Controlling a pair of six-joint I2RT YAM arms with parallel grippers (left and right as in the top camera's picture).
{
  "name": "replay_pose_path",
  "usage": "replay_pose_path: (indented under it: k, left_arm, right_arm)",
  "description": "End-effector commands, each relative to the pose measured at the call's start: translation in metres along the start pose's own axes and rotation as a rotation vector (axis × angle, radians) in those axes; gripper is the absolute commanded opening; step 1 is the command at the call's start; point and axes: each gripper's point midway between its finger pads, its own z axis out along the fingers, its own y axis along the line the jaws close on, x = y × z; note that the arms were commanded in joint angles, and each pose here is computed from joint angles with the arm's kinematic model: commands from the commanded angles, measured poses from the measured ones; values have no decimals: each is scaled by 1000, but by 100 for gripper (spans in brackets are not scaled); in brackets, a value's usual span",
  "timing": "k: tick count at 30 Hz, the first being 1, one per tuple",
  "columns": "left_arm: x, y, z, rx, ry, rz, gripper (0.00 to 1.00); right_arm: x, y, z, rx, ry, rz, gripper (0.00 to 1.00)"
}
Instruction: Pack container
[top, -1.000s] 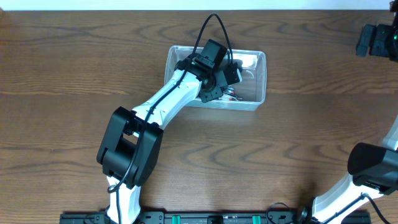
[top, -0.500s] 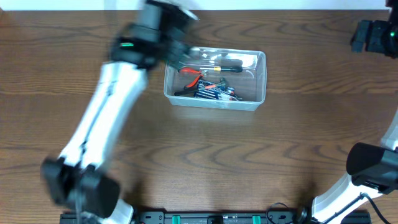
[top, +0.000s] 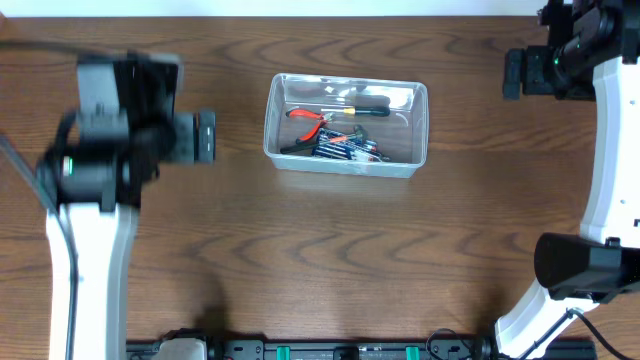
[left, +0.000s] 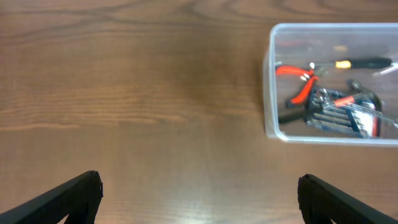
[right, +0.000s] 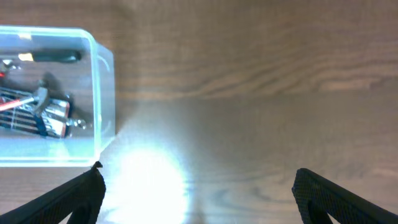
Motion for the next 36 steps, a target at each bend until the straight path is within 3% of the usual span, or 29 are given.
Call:
replay_pose_path:
  k: [1,6,9,12,20,29,36]
  left_arm:
    - [30,-7,-16,20,-53,-29,98]
    - [77,-19,-22,63,-155,-114,98]
    - [104,-21,-20,67,-193,-154,98]
    - [126,-29,-22,104,-226,-154,98]
    - [137,-40,-25,160,-279,-148,99]
    - [139,-40,-21,160,-256,-150,98]
    - [139,-40,-21,160,-256,-150,98]
  right_arm:
    - [11,6,-46,3,-97,18,97]
    - [41,26,-88,-29,-222,-14,98]
    - [70,39,-87,-32,-277,-28,99]
    - [103,53,-63,-48,-321,-52,99]
    - [174,57,30,-57,-420,-85,99]
    - [239,48,108,-13,-227,-124,99]
    - [265,43,132,16,-121,-144,99]
